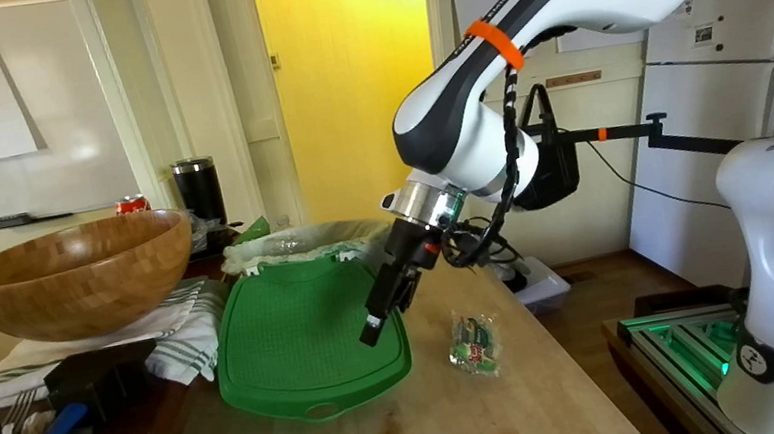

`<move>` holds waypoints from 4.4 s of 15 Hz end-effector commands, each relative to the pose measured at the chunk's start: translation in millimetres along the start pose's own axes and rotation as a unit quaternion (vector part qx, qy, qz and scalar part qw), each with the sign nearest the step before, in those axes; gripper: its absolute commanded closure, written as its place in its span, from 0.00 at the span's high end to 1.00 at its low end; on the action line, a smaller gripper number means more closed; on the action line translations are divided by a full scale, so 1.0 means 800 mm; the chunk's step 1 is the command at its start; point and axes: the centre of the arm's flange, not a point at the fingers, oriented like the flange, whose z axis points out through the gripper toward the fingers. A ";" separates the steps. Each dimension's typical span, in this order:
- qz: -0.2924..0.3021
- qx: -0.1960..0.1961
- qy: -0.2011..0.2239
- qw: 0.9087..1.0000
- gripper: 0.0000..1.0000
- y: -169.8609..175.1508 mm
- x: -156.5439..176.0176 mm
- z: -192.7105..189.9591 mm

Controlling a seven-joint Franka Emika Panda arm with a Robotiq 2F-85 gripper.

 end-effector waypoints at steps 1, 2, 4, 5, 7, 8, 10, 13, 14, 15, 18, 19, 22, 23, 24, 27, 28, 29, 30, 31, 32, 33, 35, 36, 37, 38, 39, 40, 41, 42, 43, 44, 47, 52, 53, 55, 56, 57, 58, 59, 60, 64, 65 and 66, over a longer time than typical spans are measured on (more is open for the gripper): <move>-0.002 -0.016 -0.013 1.000 0.70 0.014 0.003 0.021; -0.004 -0.021 -0.015 1.000 0.64 0.015 0.002 0.023; -0.006 -0.033 -0.022 0.999 0.45 0.021 0.000 0.028; -0.010 -0.041 -0.027 0.999 0.39 0.025 -0.001 0.030; -0.016 -0.051 -0.034 0.998 0.23 0.029 -0.004 0.032; -0.021 -0.056 -0.038 0.998 0.15 0.031 -0.005 0.033; -0.035 -0.068 -0.044 0.996 0.00 0.030 -0.005 0.032; -0.054 -0.079 -0.048 0.994 0.02 0.028 -0.003 0.028; -0.058 -0.081 -0.047 0.994 0.02 0.027 -0.003 0.027; -0.065 -0.079 -0.047 0.994 0.02 0.025 -0.004 0.024; -0.083 -0.075 -0.055 0.992 0.02 0.018 -0.008 0.015; -0.090 -0.077 -0.059 0.991 0.02 0.016 -0.009 0.013; -0.106 -0.071 -0.077 0.989 0.02 0.009 -0.010 0.006; -0.109 -0.065 -0.077 0.989 0.02 0.005 -0.010 0.006; -0.112 -0.060 -0.078 0.989 0.02 0.001 -0.010 0.005; -0.122 -0.053 -0.083 0.988 0.02 -0.012 -0.012 0.000; -0.125 -0.049 -0.082 0.987 0.02 -0.015 -0.012 -0.002; -0.129 -0.045 -0.086 0.987 0.02 -0.018 -0.013 -0.004; -0.133 -0.038 -0.086 0.987 0.02 -0.021 -0.014 -0.006; -0.137 -0.029 -0.091 0.986 0.02 -0.023 -0.014 -0.009; -0.140 -0.024 -0.097 0.985 0.02 -0.025 -0.016 -0.012; -0.147 -0.017 -0.112 0.983 0.02 -0.024 -0.017 -0.015; -0.163 -0.007 -0.145 0.976 0.02 -0.022 -0.022 -0.023; -0.172 -0.003 -0.163 0.971 0.02 -0.018 -0.025 -0.027; -0.181 0.001 -0.179 0.967 0.02 -0.014 -0.027 -0.031; -0.191 0.004 -0.194 0.962 0.02 -0.008 -0.029 -0.037; -0.201 0.007 -0.209 0.957 0.02 -0.001 -0.030 -0.043; -0.209 0.011 -0.216 0.954 0.02 0.005 -0.031 -0.048; -0.213 0.018 -0.221 0.951 0.02 0.012 -0.029 -0.055; -0.214 0.027 -0.223 0.951 0.02 0.016 -0.028 -0.061; -0.213 0.037 -0.221 0.951 0.02 0.020 -0.026 -0.067; -0.212 0.052 -0.224 0.950 0.02 0.024 -0.025 -0.072; -0.203 0.089 -0.227 0.948 0.02 0.027 -0.020 -0.088; -0.177 0.133 -0.250 0.943 0.02 0.031 -0.016 -0.096; -0.165 0.144 -0.254 0.942 0.02 0.034 -0.015 -0.094; -0.132 0.174 -0.258 0.941 0.02 0.043 -0.015 -0.090; -0.116 0.191 -0.255 0.941 0.02 0.046 -0.015 -0.089; -0.100 0.206 -0.250 0.941 0.02 0.049 -0.016 -0.089; -0.082 0.226 -0.246 0.939 0.02 0.052 -0.015 -0.091; -0.065 0.240 -0.243 0.938 0.02 0.054 -0.015 -0.092; -0.047 0.249 -0.236 0.938 0.02 0.057 -0.014 -0.093; 0.008 0.265 -0.216 0.940 0.02 0.059 -0.007 -0.107; 0.019 0.261 -0.212 0.941 0.02 0.059 -0.004 -0.106; 0.029 0.257 -0.212 0.942 0.02 0.058 -0.003 -0.107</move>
